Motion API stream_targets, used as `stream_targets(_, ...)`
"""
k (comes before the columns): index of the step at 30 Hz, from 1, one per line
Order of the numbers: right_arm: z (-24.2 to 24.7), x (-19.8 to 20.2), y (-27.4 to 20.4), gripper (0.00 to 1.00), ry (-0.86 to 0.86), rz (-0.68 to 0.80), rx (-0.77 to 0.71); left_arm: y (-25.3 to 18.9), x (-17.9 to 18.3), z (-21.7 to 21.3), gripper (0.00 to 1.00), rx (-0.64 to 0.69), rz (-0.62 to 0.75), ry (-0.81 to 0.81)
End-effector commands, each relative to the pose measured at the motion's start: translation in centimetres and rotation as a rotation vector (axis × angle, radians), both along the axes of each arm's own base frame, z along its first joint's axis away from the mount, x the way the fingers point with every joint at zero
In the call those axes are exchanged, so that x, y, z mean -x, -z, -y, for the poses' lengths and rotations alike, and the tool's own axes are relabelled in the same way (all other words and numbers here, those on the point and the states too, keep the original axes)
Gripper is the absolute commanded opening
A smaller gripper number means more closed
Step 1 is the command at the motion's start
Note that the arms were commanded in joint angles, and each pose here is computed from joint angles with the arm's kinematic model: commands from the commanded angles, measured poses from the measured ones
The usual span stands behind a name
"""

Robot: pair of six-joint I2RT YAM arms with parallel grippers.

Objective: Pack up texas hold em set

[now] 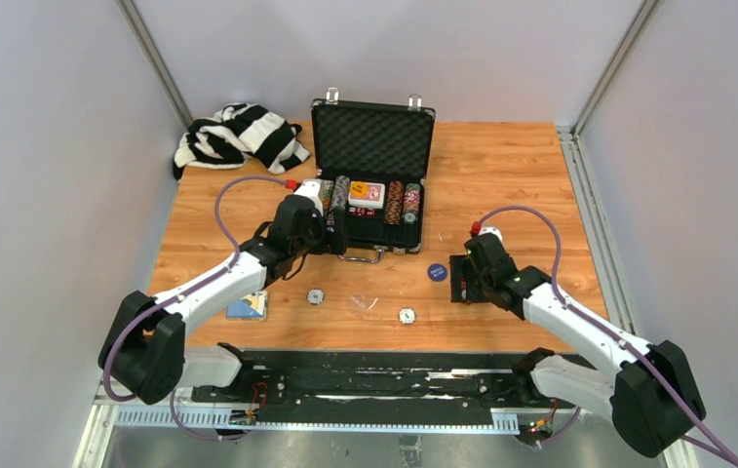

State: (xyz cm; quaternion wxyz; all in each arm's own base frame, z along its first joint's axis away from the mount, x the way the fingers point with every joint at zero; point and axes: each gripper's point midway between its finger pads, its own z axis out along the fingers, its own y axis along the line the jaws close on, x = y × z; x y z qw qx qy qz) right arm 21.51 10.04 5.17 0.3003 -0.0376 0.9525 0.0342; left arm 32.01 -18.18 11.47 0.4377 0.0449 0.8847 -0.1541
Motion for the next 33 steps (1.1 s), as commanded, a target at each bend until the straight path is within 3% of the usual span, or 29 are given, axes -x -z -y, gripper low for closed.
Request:
stream_targets(1,0.6,0.8,1.2,0.8,0.037,-0.049,0.004,-0.8,-0.2,0.9,0.98,0.04,0.026,0.025)
stream_targets(33,1.0,1.0,4.3,0.61,0.063,-0.112,0.053,-0.3,0.5,0.5,0.98,0.025,0.005,0.031)
